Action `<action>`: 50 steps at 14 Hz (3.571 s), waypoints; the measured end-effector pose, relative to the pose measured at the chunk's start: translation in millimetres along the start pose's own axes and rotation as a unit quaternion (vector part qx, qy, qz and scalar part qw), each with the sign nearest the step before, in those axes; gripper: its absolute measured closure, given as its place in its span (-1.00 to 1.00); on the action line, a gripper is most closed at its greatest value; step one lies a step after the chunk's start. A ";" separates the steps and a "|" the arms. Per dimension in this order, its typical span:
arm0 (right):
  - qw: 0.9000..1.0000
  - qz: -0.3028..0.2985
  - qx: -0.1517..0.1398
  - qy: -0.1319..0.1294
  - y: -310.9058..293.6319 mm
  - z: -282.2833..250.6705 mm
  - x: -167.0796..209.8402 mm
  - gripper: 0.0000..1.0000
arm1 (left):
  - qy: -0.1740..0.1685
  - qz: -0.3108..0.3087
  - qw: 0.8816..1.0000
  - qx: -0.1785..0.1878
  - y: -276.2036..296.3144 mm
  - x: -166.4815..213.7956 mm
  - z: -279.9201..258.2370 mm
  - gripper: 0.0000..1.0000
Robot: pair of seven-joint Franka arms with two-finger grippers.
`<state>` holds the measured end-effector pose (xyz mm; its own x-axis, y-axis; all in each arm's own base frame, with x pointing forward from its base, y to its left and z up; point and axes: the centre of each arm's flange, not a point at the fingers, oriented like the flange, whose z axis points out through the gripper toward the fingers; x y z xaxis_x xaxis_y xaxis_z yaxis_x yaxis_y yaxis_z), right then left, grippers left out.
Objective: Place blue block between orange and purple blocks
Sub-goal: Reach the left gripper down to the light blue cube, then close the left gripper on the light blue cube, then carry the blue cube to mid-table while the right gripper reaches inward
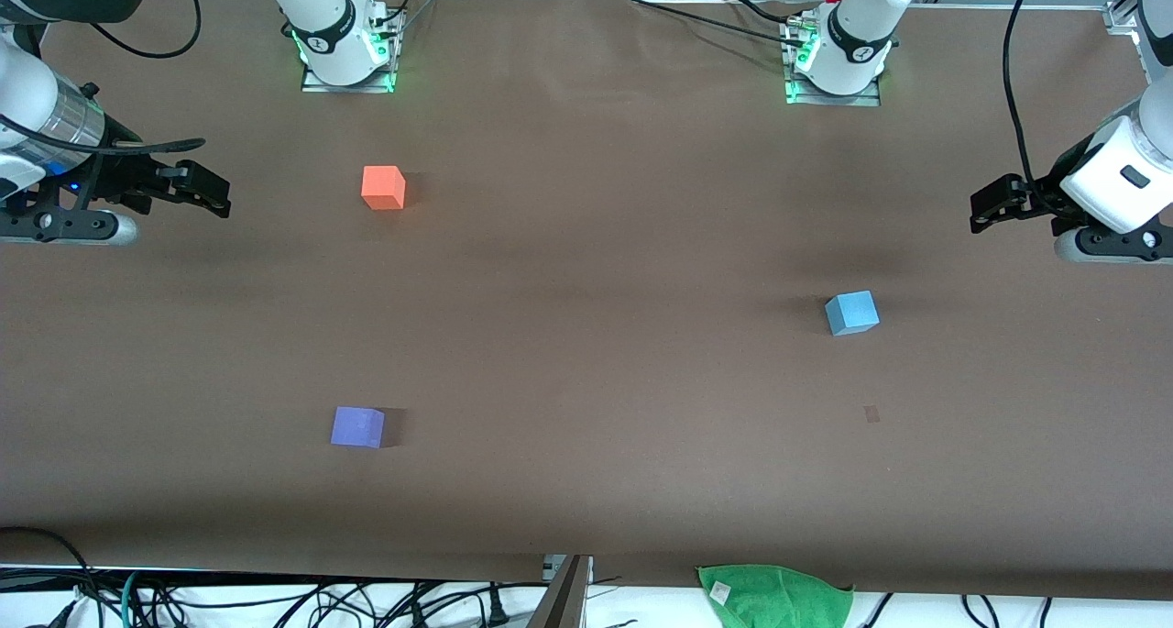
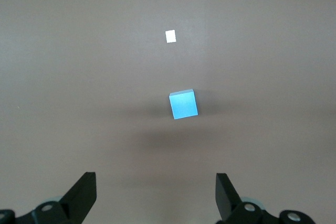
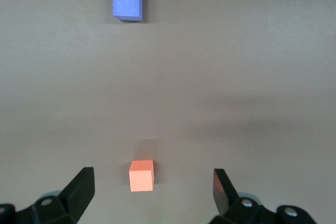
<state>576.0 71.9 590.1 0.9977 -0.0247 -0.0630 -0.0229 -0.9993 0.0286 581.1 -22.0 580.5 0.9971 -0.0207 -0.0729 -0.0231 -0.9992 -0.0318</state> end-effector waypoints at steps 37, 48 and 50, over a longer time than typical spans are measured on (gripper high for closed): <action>1.000 0.001 -0.001 0.003 1.7 -2.4 0.0 -1.00 | -0.008 -0.046 0.998 -0.033 44.3 32.0 341.9 -0.15; 1.000 0.001 -0.004 -0.002 -0.6 17.9 14.4 -1.00 | -0.051 0.051 0.997 -0.032 383.1 -0.6 259.4 -0.14; 1.000 0.002 -0.003 -0.001 -0.7 18.6 15.3 -1.00 | -0.061 0.032 0.997 -0.028 439.4 -19.0 290.4 -0.14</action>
<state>590.1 71.7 570.6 0.9975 -0.0281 -0.0643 -0.0259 -0.9991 0.0342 531.0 -450.9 278.5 0.9773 -0.0838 -0.1947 -0.0791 -0.9964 0.0321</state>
